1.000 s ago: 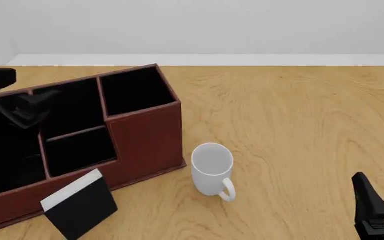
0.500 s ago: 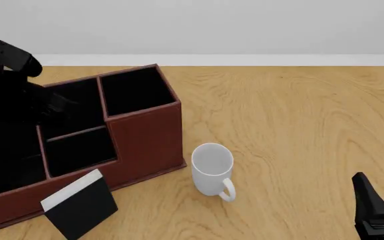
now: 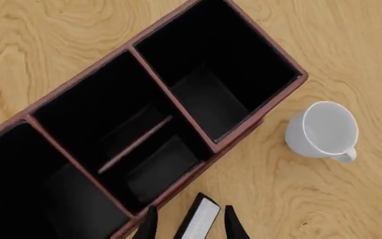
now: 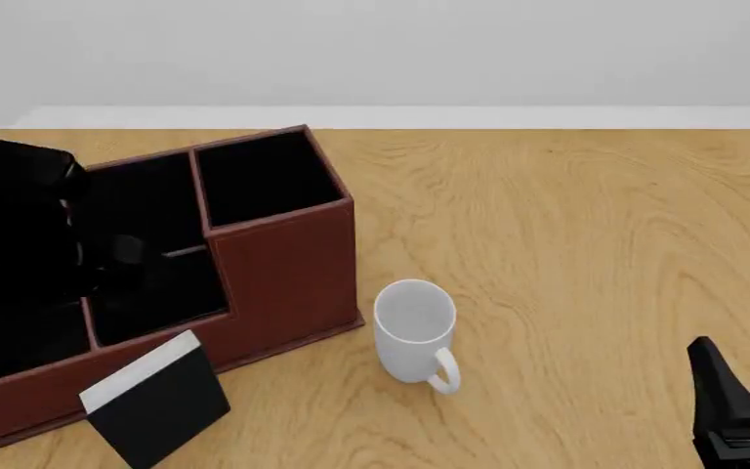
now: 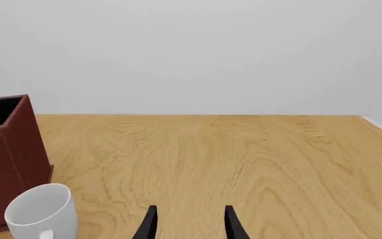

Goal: Pick up the book and place it in the front compartment of the caddy.

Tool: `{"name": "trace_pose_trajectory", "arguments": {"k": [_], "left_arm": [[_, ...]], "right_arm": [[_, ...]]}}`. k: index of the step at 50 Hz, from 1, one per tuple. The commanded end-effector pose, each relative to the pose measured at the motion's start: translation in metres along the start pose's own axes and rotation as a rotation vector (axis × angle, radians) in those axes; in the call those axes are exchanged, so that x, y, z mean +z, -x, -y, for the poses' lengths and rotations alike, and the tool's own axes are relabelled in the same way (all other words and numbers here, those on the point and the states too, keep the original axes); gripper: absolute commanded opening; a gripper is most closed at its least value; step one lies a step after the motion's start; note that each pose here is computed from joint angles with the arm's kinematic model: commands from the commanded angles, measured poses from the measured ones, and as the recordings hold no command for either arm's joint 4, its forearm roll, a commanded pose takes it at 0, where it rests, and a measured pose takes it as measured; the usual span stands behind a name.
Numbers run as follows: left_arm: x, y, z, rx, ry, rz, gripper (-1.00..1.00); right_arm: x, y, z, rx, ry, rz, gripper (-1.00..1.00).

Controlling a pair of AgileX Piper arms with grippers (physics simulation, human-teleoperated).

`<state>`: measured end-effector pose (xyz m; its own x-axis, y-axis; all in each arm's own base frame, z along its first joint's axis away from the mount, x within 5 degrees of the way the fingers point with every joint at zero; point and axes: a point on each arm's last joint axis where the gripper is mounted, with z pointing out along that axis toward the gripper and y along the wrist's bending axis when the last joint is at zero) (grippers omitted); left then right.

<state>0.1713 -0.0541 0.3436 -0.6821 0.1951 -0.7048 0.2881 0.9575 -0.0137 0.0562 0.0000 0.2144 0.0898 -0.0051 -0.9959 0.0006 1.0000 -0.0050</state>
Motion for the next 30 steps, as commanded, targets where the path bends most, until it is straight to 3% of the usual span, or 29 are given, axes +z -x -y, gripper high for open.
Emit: {"name": "trace_pose_trajectory", "arguments": {"k": [1, 15, 30], "left_arm": [[0.0, -0.024, 0.006, -0.05, -0.026, -0.039, 1.0], [0.004, -0.036, 0.008, -0.033, -0.033, -0.073, 1.0], [0.028, -0.048, -0.002, 0.066, 0.001, -0.129, 1.0]], "right_arm": [[0.0, 0.0, 0.0, 0.0, 0.0, 0.0, 1.0], [0.0, 0.0, 0.0, 0.0, 0.0, 0.0, 1.0], [0.0, 0.0, 0.0, 0.0, 0.0, 0.0, 1.0]]}}
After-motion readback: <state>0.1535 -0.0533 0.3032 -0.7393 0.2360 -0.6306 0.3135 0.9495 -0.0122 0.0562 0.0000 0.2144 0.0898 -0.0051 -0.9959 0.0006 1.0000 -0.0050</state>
